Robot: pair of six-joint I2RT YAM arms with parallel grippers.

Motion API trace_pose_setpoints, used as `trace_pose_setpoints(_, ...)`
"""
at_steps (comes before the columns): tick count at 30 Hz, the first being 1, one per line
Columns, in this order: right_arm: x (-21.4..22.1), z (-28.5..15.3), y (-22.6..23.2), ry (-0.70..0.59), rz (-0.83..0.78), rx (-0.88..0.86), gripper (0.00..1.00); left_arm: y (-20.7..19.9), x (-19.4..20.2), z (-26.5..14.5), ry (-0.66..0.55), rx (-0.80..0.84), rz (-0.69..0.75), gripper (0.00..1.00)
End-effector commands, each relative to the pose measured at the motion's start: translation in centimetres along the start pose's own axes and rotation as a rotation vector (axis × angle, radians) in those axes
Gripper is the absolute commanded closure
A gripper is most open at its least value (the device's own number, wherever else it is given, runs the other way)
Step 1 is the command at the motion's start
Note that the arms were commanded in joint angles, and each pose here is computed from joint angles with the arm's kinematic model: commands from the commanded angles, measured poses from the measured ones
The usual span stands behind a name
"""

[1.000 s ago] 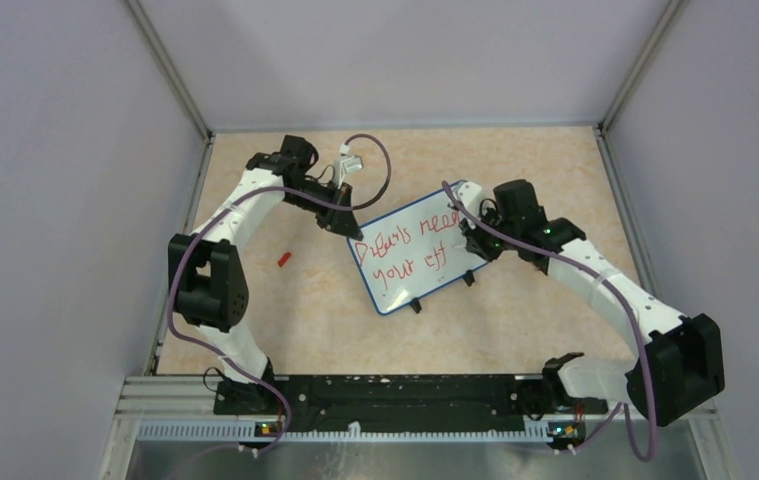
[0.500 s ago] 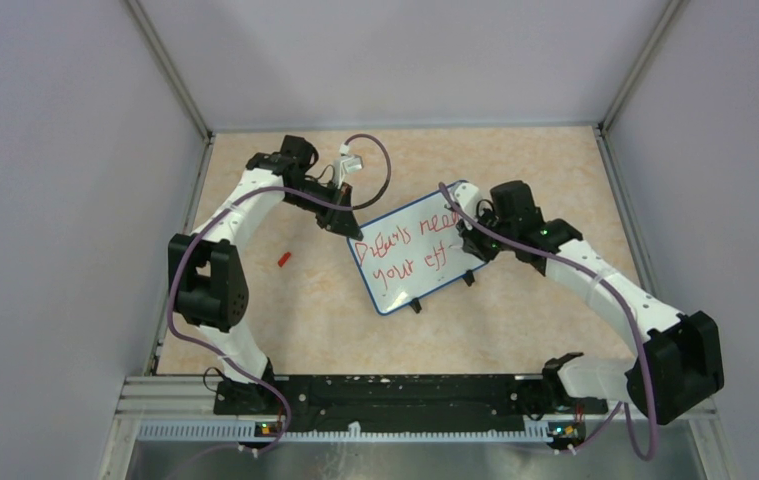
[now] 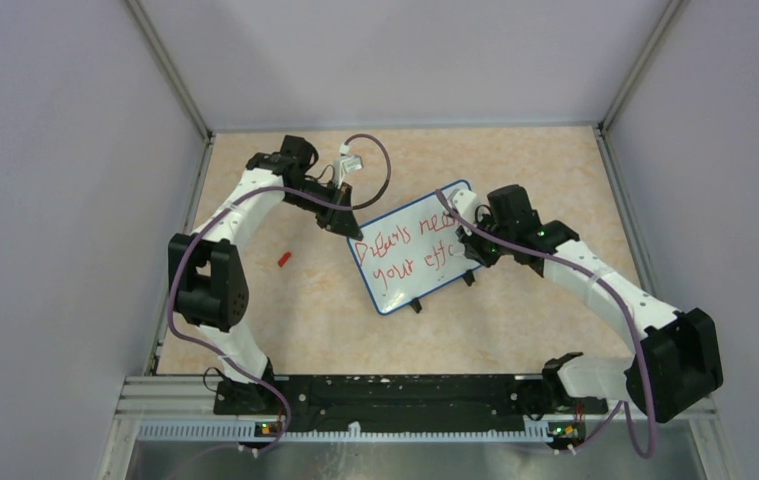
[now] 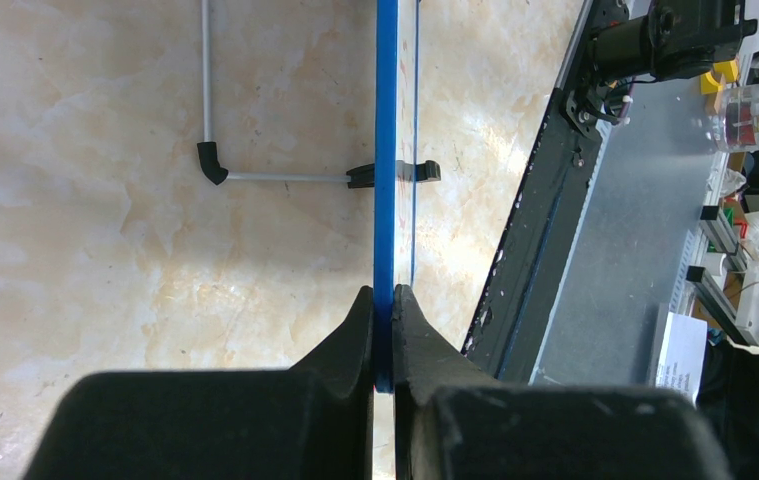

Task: Write a sentence on the whiteboard

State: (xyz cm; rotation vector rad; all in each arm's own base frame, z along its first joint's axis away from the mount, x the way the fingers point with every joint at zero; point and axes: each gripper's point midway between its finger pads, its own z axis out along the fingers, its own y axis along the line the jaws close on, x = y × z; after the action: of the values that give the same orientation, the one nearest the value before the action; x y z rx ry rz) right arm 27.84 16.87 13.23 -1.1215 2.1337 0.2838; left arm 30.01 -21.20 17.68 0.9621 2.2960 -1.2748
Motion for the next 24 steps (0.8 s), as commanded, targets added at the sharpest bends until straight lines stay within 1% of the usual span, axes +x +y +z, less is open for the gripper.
trace_pose_setpoints(1, -1.9, -0.6, -1.9, -0.050, -0.018, 0.099, 1.00, 1.1, -0.6, 0.1, -0.003, -0.035, 0.046, 1.00)
trace_pose_setpoints(7, -3.9, -1.3, -2.1, -0.110, -0.009, 0.101, 1.00, 1.0, -0.5, 0.1, -0.004, -0.035, 0.047, 1.00)
trace_pose_setpoints(16, -5.0, -2.0, -2.6, -0.154, 0.004, 0.130, 1.00, 0.9, -0.6, 0.1, -0.006, -0.032, 0.050, 1.00)
trace_pose_setpoints(24, -5.5, -1.9, -2.0, -0.173, 0.011, 0.102, 1.00, 1.0, -0.5, 0.1, -0.005, -0.031, 0.046, 1.00)
